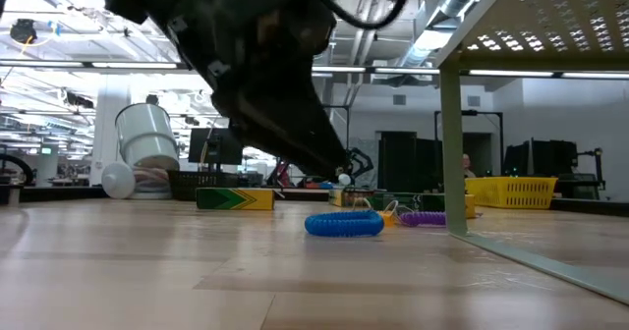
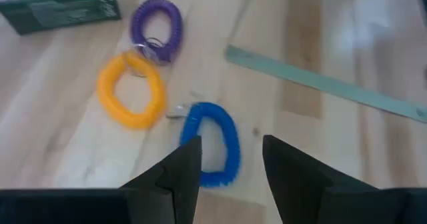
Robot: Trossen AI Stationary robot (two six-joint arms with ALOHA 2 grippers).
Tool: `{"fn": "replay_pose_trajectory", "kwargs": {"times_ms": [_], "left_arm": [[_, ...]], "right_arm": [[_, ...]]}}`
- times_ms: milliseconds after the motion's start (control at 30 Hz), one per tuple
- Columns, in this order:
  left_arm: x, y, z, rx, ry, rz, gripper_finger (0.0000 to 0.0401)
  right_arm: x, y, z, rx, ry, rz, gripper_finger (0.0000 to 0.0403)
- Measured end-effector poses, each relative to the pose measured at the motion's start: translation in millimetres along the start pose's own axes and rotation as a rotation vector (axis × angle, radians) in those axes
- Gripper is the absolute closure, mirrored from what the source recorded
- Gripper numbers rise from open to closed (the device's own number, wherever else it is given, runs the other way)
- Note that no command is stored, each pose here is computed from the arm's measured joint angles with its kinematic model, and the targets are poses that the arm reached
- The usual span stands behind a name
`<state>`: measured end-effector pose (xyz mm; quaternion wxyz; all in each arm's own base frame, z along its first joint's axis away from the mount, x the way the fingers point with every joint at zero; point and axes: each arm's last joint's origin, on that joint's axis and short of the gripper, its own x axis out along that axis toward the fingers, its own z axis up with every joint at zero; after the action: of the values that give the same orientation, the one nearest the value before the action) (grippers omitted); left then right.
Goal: Pick & Place Office Desk Supplies
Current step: Put the green spring keychain into the black bin
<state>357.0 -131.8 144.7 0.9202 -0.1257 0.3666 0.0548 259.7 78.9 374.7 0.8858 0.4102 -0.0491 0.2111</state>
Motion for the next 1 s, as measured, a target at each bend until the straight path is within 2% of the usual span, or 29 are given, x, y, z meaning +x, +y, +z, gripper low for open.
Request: {"fn": "replay_pose_trajectory", "kwargs": {"times_ms": [400,500,1000], "left_arm": [[17,20,0,0.008,0.026,0.061,0.0247],[18,19,-1,0.010,0.034,0.035,0.0247],[18,19,-6,0.056,0.074,0.045,0.0247]], "right_arm": [[-2,4,-1,-0.007,0.074,0.068,0.0223],[-2,4,-1,-0.008,0.082,0.072,0.0223],[-3,3,-2,-0.016,0.102,0.069,0.0223]]}}
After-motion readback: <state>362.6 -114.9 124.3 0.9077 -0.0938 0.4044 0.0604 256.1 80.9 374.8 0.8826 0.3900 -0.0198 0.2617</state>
